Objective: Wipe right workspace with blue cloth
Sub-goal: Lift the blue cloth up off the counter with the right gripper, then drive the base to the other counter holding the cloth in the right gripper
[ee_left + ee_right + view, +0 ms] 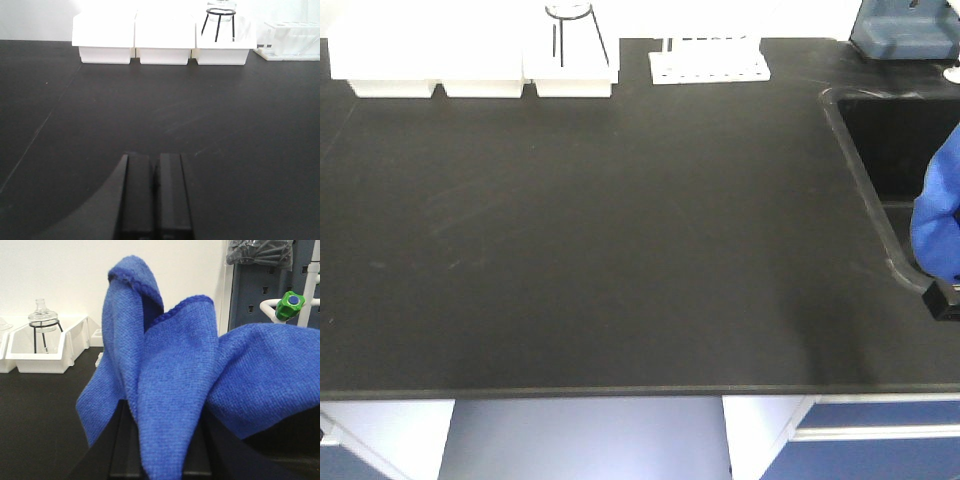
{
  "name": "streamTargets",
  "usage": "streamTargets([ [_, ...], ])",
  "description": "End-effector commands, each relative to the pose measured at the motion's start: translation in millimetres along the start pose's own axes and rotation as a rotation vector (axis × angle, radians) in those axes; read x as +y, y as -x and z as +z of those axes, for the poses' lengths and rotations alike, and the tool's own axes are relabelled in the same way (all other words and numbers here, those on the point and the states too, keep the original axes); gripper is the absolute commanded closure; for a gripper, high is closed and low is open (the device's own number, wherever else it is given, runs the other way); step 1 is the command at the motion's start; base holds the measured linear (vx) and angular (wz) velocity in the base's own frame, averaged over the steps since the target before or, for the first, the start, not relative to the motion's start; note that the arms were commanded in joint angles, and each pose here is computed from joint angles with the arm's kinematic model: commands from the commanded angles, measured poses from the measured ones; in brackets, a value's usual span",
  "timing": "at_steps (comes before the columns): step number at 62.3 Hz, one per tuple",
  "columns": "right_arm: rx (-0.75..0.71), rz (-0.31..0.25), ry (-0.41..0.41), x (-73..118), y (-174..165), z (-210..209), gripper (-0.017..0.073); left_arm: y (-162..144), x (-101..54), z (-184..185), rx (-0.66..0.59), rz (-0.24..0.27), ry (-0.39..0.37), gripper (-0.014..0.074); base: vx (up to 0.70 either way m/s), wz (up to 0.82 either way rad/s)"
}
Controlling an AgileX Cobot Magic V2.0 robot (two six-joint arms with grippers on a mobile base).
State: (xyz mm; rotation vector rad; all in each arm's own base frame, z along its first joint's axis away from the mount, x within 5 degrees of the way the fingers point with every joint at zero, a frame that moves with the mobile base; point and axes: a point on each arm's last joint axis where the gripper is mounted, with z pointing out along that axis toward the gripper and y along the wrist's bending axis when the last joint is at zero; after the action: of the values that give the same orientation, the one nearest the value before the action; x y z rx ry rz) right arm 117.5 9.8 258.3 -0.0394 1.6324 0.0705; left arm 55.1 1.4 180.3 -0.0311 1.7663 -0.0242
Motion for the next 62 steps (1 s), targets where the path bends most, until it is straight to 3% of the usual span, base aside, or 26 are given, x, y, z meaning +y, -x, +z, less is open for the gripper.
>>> streamTargets([
  [1, -0.108, -0.011, -0.027, -2.3, 17.0, 0.9, 0.0559, -1.7, -1.3, 1.4, -0.068, -0.006, -0.019, 0.0599, -0.16, 0.05],
  [29, -0.108, -0.011, -0.027, -2.3, 17.0, 0.9, 0.0559, -1.7, -1.3, 1.4, -0.068, -0.006, -0.019, 0.0599, -0.13, -0.07],
  [62, -0.108, -0.011, -0.027, -2.3, 17.0, 0.9, 0.0559, -1.7, -1.3, 1.4, -0.068, -0.006, -0.019, 0.0599, -0.21, -0.29],
])
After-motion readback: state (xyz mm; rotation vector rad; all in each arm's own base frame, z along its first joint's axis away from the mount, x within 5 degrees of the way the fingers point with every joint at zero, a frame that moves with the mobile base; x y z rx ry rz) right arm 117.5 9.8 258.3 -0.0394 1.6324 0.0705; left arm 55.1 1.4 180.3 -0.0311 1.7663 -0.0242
